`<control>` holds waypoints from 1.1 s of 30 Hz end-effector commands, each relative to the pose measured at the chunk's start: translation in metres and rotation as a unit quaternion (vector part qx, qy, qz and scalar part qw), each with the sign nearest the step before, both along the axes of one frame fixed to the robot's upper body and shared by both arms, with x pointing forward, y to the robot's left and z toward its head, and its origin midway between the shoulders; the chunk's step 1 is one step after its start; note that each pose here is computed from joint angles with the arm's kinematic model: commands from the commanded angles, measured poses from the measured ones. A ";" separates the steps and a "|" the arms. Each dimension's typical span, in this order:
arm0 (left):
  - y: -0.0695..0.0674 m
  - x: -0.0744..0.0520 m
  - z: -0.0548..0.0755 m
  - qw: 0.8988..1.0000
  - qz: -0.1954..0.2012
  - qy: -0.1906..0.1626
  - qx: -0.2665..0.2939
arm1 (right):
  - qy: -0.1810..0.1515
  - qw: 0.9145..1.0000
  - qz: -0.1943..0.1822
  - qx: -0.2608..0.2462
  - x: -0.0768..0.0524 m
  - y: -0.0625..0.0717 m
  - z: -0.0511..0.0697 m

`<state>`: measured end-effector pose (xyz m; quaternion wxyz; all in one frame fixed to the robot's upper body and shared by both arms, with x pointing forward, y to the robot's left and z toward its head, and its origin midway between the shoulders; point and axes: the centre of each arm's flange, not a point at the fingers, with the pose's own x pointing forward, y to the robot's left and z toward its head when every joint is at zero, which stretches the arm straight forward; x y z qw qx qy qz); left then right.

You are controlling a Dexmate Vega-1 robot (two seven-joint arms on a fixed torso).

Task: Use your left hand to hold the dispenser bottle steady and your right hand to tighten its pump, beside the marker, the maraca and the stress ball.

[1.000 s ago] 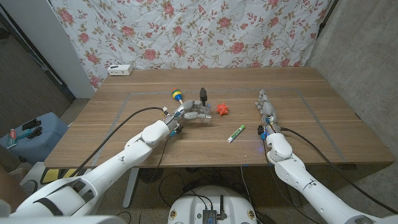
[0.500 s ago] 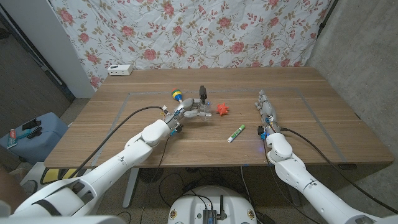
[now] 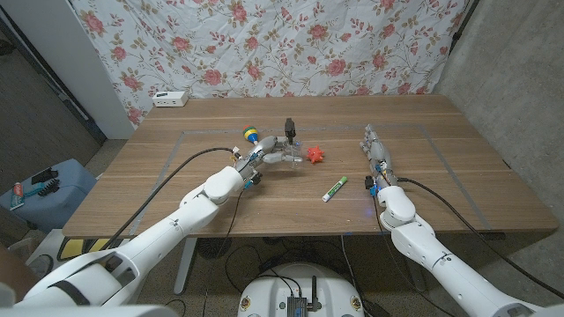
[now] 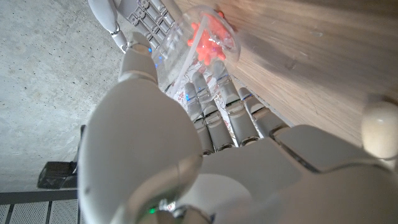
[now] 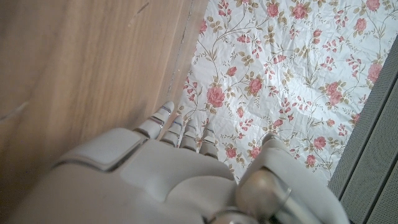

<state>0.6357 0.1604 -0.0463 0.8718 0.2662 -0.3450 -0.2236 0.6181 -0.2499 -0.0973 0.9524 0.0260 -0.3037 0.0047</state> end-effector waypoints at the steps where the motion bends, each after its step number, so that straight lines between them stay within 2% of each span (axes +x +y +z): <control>1: -0.016 -0.002 0.011 1.000 0.008 0.005 0.009 | -0.006 1.000 0.005 -0.025 -0.006 0.002 0.013; 10: -0.029 -0.005 0.022 1.000 0.015 0.000 0.017 | -0.006 0.998 -0.004 -0.063 -0.009 0.000 0.024; 24: -0.041 -0.011 0.029 0.999 0.041 -0.003 0.022 | -0.012 0.994 -0.017 -0.105 -0.007 -0.001 0.043; 33: -0.048 -0.013 0.033 0.998 0.050 -0.007 0.023 | -0.022 0.988 -0.034 -0.147 -0.017 -0.001 0.056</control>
